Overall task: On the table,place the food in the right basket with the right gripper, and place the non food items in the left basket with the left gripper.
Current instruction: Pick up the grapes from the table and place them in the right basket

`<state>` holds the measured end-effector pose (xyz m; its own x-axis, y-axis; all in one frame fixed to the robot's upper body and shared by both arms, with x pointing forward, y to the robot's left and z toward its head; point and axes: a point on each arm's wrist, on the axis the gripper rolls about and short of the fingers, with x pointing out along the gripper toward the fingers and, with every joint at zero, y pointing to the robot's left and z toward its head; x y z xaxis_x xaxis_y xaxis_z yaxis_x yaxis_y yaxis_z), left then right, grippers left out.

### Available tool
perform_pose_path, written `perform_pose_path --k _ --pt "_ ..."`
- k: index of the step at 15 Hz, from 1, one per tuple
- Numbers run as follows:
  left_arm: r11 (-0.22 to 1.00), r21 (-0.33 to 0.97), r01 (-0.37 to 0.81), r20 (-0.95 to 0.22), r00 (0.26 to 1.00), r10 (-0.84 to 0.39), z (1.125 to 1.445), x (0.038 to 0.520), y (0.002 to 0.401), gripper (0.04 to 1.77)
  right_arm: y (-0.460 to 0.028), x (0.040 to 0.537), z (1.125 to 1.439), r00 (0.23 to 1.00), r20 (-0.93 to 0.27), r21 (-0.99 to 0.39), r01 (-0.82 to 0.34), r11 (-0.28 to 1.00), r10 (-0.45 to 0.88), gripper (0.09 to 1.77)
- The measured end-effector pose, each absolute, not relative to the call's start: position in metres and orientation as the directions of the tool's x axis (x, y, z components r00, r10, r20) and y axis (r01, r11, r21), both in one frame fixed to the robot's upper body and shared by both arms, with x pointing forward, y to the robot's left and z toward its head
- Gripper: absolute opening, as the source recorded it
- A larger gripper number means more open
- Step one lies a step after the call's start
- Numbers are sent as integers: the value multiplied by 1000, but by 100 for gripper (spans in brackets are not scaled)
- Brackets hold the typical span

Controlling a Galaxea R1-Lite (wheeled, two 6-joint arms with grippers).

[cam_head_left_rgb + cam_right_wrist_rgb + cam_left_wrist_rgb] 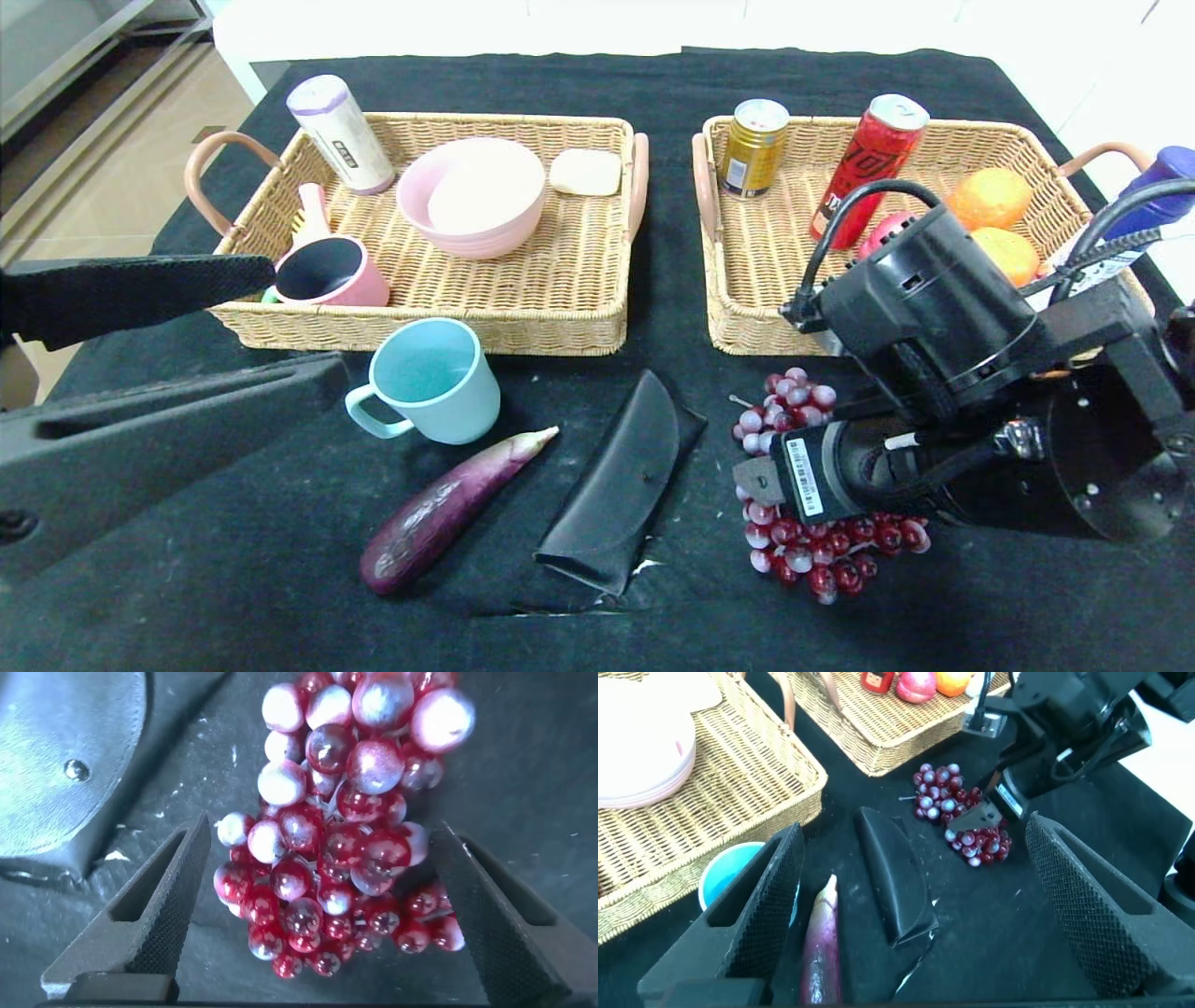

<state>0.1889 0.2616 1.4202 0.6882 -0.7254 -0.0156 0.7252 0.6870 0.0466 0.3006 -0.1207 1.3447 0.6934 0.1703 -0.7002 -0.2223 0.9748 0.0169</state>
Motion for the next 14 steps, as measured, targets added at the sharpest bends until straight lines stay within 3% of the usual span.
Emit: perform_pose_path --k 14 --pt "687 47 725 -15 688 -725 1420 189 262 172 -106 314 1317 650 -750 3 -181 983 122 171"
